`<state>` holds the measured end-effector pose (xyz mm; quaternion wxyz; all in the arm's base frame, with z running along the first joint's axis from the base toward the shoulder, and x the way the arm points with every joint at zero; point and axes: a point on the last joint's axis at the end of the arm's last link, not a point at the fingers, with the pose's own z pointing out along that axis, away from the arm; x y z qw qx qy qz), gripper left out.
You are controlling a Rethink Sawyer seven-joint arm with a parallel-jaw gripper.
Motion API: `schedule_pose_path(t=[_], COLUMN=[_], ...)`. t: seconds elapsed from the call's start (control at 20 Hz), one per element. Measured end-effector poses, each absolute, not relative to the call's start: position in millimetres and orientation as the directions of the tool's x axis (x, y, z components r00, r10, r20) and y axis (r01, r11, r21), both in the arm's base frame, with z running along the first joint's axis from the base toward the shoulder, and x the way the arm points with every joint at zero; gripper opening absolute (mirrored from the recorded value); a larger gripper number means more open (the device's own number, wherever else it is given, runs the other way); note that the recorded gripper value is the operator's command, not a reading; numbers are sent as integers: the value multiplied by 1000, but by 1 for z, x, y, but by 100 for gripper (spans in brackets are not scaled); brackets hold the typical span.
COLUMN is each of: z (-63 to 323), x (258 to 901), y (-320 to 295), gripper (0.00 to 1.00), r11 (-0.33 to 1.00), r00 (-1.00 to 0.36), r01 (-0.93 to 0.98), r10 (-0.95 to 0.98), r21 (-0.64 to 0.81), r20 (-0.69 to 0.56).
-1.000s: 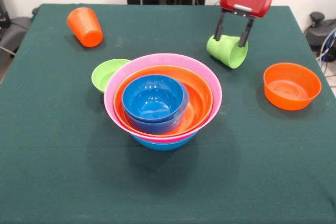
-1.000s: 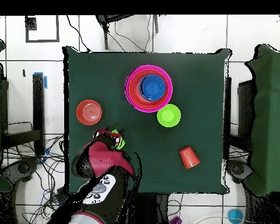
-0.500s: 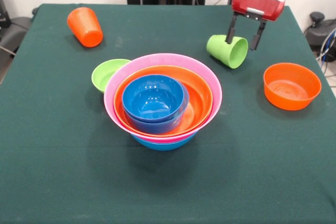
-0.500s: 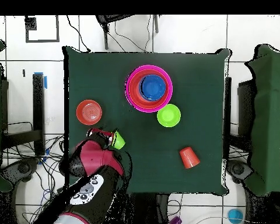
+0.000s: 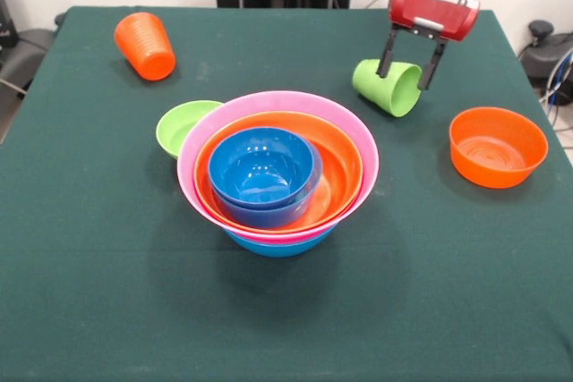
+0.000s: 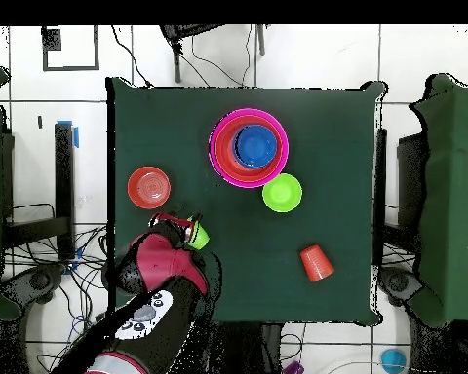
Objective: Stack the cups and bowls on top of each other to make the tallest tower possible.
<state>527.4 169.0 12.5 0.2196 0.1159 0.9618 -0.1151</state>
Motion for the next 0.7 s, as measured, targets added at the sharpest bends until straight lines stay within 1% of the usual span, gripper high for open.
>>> schedule_pose_path(t=[0.3,0.7], z=[11,14], x=[527,541], y=[153,135], gripper=[100,100], r11=[938,928], r00=[-876,-863], r01=[284,317], r10=[170,198], r21=[-199,-194], r20=[-451,-465])
